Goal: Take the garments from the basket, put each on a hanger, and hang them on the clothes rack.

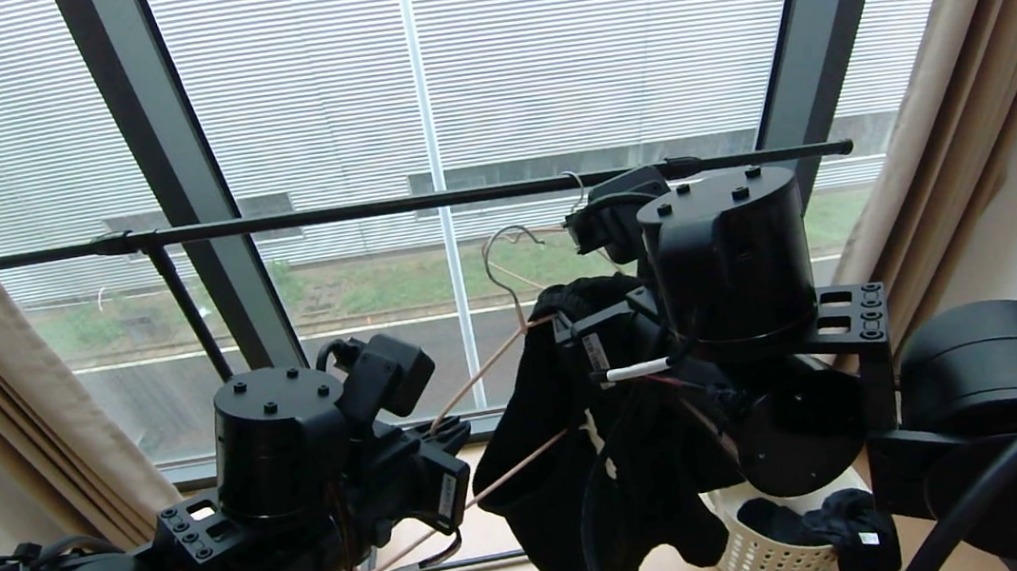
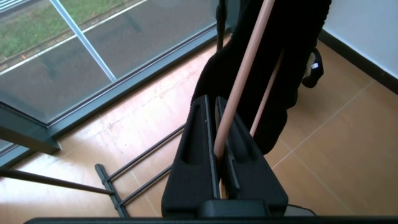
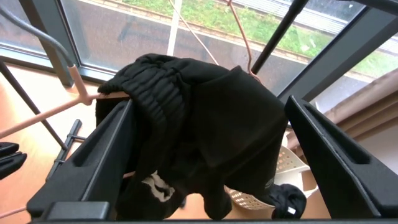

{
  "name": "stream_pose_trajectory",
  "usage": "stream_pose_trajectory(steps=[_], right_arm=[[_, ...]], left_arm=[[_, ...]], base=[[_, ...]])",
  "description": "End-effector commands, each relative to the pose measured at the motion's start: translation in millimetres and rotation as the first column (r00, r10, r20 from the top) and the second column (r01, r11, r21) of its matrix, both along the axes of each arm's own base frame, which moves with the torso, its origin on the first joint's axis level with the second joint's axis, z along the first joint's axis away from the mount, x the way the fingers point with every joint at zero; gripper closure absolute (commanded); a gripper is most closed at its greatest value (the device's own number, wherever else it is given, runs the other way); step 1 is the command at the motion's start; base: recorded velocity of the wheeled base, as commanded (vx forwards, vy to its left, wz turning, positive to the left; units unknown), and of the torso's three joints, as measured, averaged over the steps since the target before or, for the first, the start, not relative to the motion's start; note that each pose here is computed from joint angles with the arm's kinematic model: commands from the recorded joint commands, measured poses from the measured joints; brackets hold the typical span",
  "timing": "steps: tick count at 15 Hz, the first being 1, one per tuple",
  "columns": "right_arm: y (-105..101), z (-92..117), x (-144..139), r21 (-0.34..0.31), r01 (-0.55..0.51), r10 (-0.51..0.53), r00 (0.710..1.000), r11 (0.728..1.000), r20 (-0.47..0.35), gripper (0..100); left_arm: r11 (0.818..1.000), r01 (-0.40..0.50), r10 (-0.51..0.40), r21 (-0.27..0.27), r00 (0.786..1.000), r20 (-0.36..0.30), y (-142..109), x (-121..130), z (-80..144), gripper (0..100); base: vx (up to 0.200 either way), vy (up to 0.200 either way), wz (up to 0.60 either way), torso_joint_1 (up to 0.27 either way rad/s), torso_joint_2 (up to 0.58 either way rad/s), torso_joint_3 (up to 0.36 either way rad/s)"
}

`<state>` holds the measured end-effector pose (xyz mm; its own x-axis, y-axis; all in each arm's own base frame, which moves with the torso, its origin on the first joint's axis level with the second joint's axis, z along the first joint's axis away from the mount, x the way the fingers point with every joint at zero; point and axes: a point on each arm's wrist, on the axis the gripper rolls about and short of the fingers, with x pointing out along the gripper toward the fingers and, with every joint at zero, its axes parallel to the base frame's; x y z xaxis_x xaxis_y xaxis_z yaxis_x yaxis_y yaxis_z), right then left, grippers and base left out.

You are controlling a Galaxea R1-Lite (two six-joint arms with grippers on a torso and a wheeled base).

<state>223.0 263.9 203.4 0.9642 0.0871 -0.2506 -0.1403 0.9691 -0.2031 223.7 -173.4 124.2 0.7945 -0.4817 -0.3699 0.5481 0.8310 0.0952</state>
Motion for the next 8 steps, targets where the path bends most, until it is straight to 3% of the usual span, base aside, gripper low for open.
stream_pose_trajectory(steps=[1,4,8], right_arm=[[0.6,-0.2,-1.0,0.0,-0.003,0.003,1.0,1.0,0.0,0],[-2.2,2.2,-4.5,0.005,-0.012,0.012,1.0,1.0,0.001,0],[-2.8,3.2,-7.7,0.004,-0.025,0.025,1.0,1.0,0.0,0]], left_arm=[[1.0,-0.002,0.002,0.001,1.0,-0.002,0.5,-0.1,-0.6,100],[1.0,-0.009,0.008,-0.008,1.0,-0.018,2.6,-2.7,-2.9,100],[1.0,-0.009,0.009,-0.027,1.0,0.009,2.8,-2.3,-0.7,100]], base=[[0.0,0.0,0.0,0.0,0.0,0.0],[0.0,0.0,0.0,0.0,0.0,0.0],[0.0,0.0,0.0,0.0,0.0,0.0]])
